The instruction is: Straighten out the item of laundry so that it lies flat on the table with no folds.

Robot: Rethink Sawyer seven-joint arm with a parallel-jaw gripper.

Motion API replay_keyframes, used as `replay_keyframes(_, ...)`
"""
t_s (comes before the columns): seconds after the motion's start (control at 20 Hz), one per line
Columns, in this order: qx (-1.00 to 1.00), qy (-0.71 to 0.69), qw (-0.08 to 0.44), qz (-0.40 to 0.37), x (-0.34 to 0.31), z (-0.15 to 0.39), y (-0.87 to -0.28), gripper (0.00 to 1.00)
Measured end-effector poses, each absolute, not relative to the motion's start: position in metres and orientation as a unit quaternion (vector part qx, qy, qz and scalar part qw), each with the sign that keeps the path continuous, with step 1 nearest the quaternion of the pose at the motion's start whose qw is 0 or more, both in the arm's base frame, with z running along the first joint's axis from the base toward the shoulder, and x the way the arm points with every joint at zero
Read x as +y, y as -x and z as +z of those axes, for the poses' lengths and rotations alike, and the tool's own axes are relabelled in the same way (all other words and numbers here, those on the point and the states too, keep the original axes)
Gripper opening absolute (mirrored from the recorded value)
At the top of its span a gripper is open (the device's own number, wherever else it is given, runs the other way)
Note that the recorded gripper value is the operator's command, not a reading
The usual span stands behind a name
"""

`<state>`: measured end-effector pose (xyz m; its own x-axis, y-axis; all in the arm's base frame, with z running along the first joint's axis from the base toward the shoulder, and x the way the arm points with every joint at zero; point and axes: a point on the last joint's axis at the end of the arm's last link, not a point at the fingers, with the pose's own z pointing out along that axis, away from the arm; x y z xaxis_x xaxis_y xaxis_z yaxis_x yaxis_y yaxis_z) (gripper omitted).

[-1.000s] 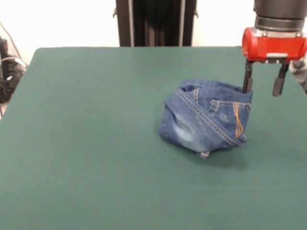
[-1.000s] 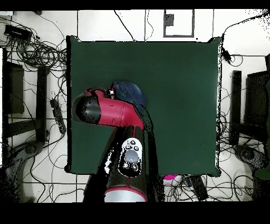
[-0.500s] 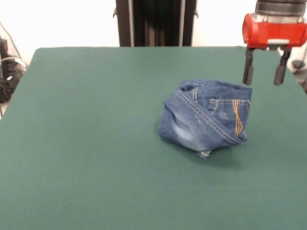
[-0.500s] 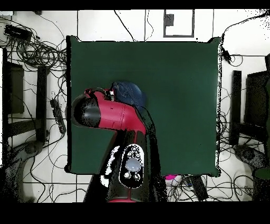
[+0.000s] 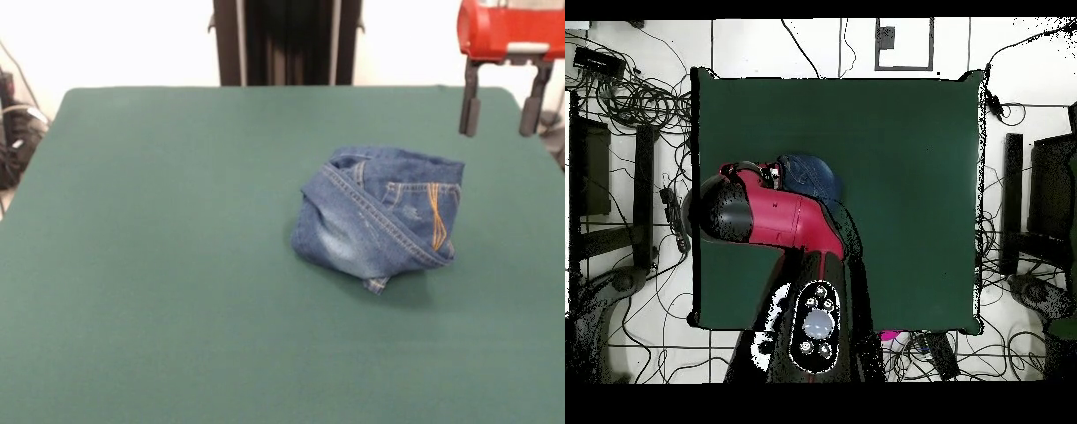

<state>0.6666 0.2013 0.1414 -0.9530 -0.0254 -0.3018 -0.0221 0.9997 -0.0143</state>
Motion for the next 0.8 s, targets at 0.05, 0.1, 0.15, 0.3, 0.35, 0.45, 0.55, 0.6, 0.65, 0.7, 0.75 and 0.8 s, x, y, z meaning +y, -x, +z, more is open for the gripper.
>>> replay_keyframes(0.05, 0.988, 0.012, 0.152, -0.005, 0.2014, 0.1412, -0.6668, 1.0)
replay_keyframes(0.1, 0.989, 0.012, 0.151, -0.005, 0.2016, 0.1409, -0.6669, 1.0)
replay_keyframes(0.15, 0.989, 0.013, 0.149, -0.005, 0.2017, 0.1398, -0.6672, 1.0)
replay_keyframes(0.3, 0.989, 0.013, 0.148, -0.005, 0.2016, 0.1367, -0.6679, 1.0)
replay_keyframes(0.35, 0.989, 0.013, 0.148, -0.005, 0.2013, 0.1364, -0.6679, 1.0)
replay_keyframes(0.45, 0.989, 0.012, 0.148, -0.006, 0.1998, 0.1365, -0.6684, 1.0)
replay_keyframes(0.55, 0.989, 0.01, 0.148, -0.006, 0.1979, 0.1365, -0.6689, 1.0)
replay_keyframes(0.6, 0.989, 0.01, 0.148, -0.006, 0.1975, 0.1366, -0.6691, 1.0)
replay_keyframes(0.65, 0.989, 0.01, 0.148, -0.006, 0.197, 0.1366, -0.6692, 1.0)
replay_keyframes(0.7, 0.989, 0.009, 0.148, -0.006, 0.1965, 0.1366, -0.6694, 1.0)
replay_keyframes(0.75, 0.989, 0.009, 0.148, -0.006, 0.1953, 0.1365, -0.6697, 1.0)
replay_keyframes(0.8, 0.989, 0.008, 0.148, -0.006, 0.1949, 0.1365, -0.6698, 1.0)
